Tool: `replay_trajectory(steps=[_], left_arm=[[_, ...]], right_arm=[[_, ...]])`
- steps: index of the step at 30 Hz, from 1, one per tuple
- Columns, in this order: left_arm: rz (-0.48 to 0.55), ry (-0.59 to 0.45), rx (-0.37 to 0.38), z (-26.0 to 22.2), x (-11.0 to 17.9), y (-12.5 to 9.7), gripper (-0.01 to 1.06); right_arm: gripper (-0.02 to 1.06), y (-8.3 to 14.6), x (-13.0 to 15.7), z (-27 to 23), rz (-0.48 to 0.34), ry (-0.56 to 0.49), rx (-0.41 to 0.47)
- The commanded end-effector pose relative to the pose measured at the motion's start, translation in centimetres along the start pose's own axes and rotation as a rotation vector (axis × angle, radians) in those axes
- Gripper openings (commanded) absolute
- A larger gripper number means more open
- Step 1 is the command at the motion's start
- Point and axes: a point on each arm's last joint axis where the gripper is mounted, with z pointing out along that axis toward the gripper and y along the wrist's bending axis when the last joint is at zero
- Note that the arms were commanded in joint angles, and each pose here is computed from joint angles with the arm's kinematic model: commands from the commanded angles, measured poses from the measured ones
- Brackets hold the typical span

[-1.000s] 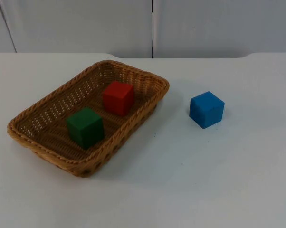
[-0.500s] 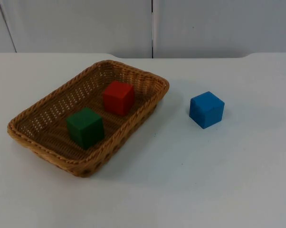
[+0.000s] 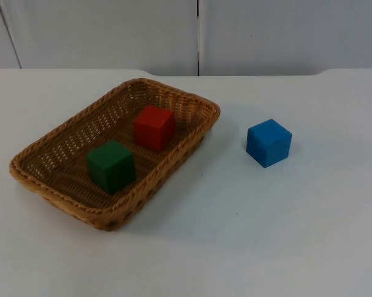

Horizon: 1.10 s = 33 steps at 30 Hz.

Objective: Pick up one cube with each hand and place exactly two cubes into the same basket, leaving the remaining cube outside.

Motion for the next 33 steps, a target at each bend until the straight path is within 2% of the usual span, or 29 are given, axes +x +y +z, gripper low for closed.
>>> replay_trajectory(steps=[1, 29, 33], left_arm=[[-0.003, 0.002, -0.002, 0.06, 0.11, 0.0, 0.97], [-0.003, 0.002, -0.002, 0.06, 0.11, 0.0, 0.97], [-0.023, 0.002, -0.043, 0.06, 0.11, -0.03, 0.97]], right_arm=[[0.76, 0.04, 0.02, -0.01, 0.001, -0.007, -0.008], [0.76, 0.04, 0.02, -0.01, 0.001, -0.007, -0.008], [0.76, 0.04, 0.02, -0.01, 0.003, -0.007, -0.005]])
